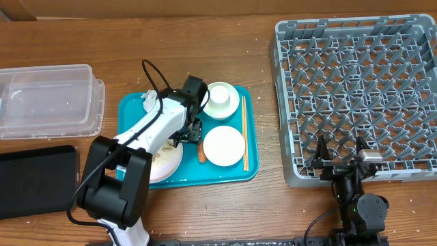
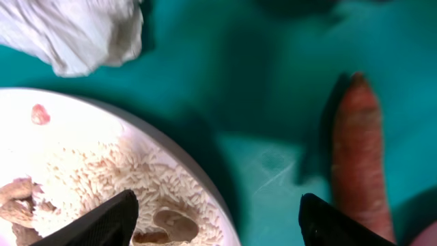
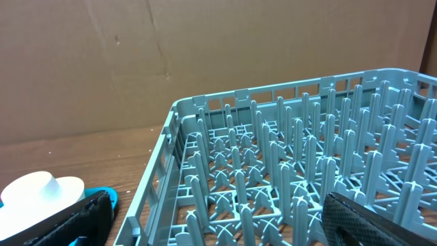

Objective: Sort waste into correct bins and load items into the dishwasher
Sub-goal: 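Close the left gripper on the white plate's rim and tilt it up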

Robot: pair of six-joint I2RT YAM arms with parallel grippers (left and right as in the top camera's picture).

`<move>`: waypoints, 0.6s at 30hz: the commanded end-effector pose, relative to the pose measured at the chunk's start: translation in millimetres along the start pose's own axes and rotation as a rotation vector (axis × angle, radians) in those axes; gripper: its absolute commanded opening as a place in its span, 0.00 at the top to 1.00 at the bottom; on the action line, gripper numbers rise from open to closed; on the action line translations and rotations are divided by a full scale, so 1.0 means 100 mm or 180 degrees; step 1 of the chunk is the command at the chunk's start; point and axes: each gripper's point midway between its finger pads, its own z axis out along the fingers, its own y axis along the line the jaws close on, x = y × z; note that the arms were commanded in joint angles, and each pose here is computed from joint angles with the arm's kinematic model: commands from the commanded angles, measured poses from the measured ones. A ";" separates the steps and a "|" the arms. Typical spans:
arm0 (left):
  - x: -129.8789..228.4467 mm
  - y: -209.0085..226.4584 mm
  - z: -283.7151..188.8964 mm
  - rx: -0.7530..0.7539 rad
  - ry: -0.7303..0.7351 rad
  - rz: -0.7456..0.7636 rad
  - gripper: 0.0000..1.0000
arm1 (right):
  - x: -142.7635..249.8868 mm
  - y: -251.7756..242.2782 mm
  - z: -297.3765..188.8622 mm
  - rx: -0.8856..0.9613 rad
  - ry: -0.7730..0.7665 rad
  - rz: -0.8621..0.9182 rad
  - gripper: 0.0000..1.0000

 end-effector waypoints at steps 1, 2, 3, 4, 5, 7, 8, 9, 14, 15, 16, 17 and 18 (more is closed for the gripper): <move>0.08 0.00 0.09 -0.0010 0.0102 0.0033 0.28 | 0.02 -0.01 0.00 0.0004 -0.0008 -0.0009 0.00; 0.08 -0.01 0.09 -0.0006 0.0090 0.0031 0.31 | 0.02 -0.01 0.00 0.0004 -0.0008 -0.0009 0.00; 0.07 -0.01 0.09 -0.0001 0.0081 0.0027 0.33 | 0.02 -0.01 0.00 0.0004 -0.0009 -0.0009 0.00; 0.06 -0.01 0.09 0.0001 0.0070 0.0026 0.33 | 0.02 -0.01 0.00 0.0004 -0.0008 -0.0009 0.00; 0.05 -0.02 0.09 0.0008 0.0051 0.0024 0.32 | 0.02 -0.01 0.00 0.0004 -0.0008 -0.0009 0.00; 0.01 -0.02 0.09 0.0003 0.0009 0.0016 0.32 | 0.02 -0.01 0.00 0.0004 -0.0009 -0.0009 0.00; -0.01 -0.01 0.09 -0.0025 -0.0021 0.0011 0.33 | 0.02 -0.01 0.00 0.0004 -0.0008 -0.0009 0.00; -0.02 0.00 0.10 -0.0046 -0.0044 0.0009 0.33 | 0.02 -0.01 0.00 0.0004 -0.0008 -0.0009 0.00; -0.02 -0.01 0.19 -0.0064 0.0004 0.0019 0.34 | 0.02 -0.01 0.00 0.0004 -0.0008 -0.0009 0.00; 0.00 -0.02 0.22 -0.0075 0.0035 0.0025 0.36 | 0.02 -0.01 0.00 0.0004 -0.0009 -0.0009 0.00; 0.01 -0.02 0.26 -0.0086 0.0064 0.0033 0.37 | 0.02 -0.01 0.00 0.0004 -0.0009 -0.0009 0.00; 0.03 -0.02 0.29 -0.0101 0.0102 0.0041 0.37 | 0.02 -0.01 0.00 0.0004 -0.0008 -0.0009 0.00; 0.04 -0.02 0.33 -0.0112 0.0132 0.0048 0.38 | 0.02 -0.01 0.00 0.0004 -0.0008 -0.0009 0.00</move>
